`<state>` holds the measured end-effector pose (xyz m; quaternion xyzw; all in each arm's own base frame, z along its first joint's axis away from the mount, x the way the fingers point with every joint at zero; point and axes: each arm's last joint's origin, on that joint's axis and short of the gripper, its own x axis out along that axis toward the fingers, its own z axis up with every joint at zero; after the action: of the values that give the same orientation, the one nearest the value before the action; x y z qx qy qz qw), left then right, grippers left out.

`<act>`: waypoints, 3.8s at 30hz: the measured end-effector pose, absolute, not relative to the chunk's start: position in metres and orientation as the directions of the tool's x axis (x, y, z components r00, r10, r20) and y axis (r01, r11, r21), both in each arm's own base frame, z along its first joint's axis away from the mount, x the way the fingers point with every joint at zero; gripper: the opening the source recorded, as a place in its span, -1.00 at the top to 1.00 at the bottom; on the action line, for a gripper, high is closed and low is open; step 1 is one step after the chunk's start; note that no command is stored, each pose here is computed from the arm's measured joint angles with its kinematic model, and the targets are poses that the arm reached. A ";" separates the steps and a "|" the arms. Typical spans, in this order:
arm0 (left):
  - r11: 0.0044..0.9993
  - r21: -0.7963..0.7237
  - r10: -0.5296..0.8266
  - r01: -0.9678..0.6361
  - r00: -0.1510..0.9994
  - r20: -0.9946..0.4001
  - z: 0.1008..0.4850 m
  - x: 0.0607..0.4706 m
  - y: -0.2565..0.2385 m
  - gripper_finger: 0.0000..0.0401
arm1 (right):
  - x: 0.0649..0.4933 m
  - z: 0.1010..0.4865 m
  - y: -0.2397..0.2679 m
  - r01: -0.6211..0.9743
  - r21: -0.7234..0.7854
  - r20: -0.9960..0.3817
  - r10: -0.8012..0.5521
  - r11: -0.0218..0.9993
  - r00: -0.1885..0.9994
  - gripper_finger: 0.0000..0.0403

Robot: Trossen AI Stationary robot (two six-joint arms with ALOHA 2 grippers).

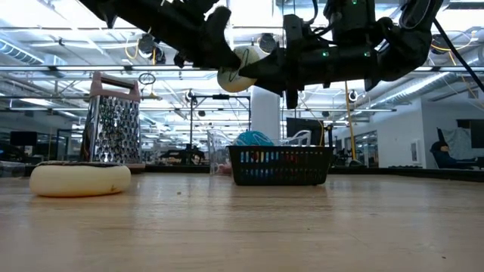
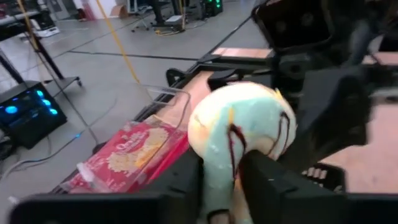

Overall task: Pick & Place Food Item
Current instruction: Put the green doughnut into the black bin

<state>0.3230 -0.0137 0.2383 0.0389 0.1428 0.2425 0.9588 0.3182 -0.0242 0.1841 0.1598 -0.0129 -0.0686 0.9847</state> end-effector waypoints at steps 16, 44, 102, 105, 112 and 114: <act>0.929 0.094 0.370 -0.359 0.907 -0.202 0.270 0.302 -0.029 -0.36 | 0.313 0.184 -0.046 -0.288 0.436 -0.008 0.323 0.853 0.946 0.89; 0.979 -0.202 -0.013 -0.006 0.996 -0.090 0.285 0.305 -0.041 -0.32 | 0.304 0.204 -0.031 -0.683 0.141 0.158 0.665 0.717 0.730 0.90; 0.879 -0.466 -0.235 0.101 0.942 -0.239 0.268 0.306 -0.035 0.97 | 0.242 0.227 -0.068 -0.277 0.115 -0.012 0.280 0.954 0.960 0.03; 0.888 -0.457 -0.200 0.048 0.936 -0.291 0.259 0.309 -0.028 0.95 | 0.228 0.226 -0.065 -0.270 0.085 0.007 0.271 0.959 0.963 0.06; 0.897 -0.442 -0.175 -0.001 0.917 -0.357 0.235 0.323 -0.006 0.97 | 0.211 0.219 -0.058 -0.271 0.055 0.016 0.271 0.961 0.963 0.13; 0.890 -0.456 -0.190 -0.001 0.908 -0.374 0.225 0.327 0.001 0.95 | 0.208 0.217 -0.057 -0.265 0.059 0.011 0.265 0.962 0.964 0.15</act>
<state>0.3273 0.0009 0.2254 -0.2290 0.2088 -0.0499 0.9495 0.2082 -0.0573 0.2166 0.0298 -0.0013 0.1340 0.9905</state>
